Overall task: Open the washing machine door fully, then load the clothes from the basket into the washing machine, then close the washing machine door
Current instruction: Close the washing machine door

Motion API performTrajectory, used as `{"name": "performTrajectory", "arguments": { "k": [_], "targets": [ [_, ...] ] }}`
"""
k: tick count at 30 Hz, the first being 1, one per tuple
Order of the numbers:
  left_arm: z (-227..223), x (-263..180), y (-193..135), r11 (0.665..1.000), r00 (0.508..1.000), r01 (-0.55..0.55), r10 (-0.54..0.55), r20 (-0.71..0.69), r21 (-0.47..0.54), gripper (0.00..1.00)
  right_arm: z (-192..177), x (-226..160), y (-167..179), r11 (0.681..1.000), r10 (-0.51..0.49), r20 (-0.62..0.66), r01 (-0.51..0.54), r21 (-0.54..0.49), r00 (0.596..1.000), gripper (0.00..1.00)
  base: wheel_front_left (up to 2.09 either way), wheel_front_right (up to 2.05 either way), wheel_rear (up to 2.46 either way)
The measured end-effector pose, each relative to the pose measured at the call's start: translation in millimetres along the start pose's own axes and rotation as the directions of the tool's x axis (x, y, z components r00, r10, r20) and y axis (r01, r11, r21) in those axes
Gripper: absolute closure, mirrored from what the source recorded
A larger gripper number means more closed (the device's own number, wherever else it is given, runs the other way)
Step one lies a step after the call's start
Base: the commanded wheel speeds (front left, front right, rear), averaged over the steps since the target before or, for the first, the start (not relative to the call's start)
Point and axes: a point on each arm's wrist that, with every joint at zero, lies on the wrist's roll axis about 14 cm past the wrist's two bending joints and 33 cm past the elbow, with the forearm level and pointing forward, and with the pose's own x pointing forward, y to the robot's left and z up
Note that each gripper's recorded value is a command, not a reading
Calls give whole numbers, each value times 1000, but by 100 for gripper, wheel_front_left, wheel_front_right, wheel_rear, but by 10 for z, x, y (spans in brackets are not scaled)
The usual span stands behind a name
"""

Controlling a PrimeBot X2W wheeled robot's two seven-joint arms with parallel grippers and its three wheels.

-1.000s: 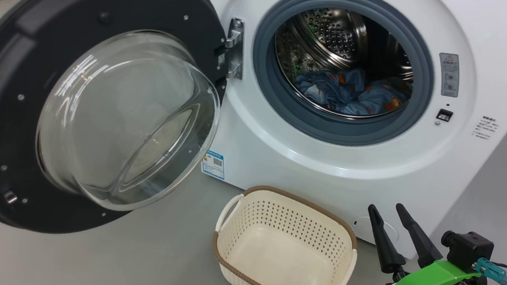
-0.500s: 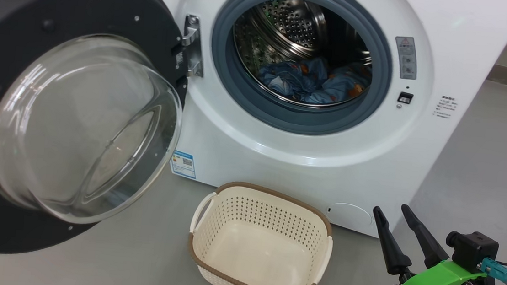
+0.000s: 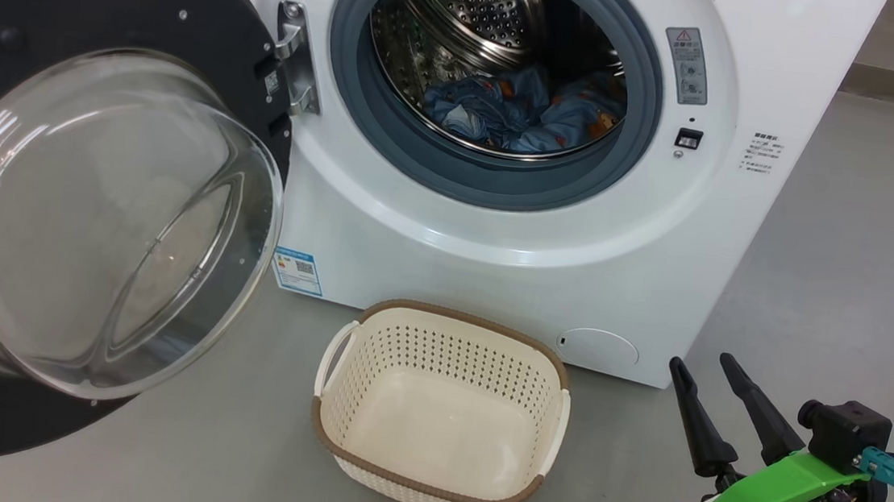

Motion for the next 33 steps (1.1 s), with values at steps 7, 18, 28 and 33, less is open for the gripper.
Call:
{"name": "performTrajectory", "arguments": {
  "k": [7, 18, 28, 33],
  "targets": [
    [-188, 10, 80, 999, 996, -30, 29, -85, -20, 100, 19, 28, -6, 1000, 2, 4, -2, -3, 1000, 0, 0, 0, 0],
    [-430, -91, -5, 1000, 947, -1, 2, -322, 1, 100, 47, 23, 20, 1000, 5, 9, -5, -10, 1000, 0, 0, 0, 0],
    [-839, -413, -46, 998, 823, 61, -48, -566, 5, 100, 72, 17, 83, 1000, 11, 12, -11, -11, 1000, 0, 0, 0, 0],
    [-1031, -617, -38, 997, 739, 82, -53, -672, 12, 100, 88, 9, 104, 1000, 12, 18, -12, -9, 1000, 0, 0, 0, 0]
  ]
}}
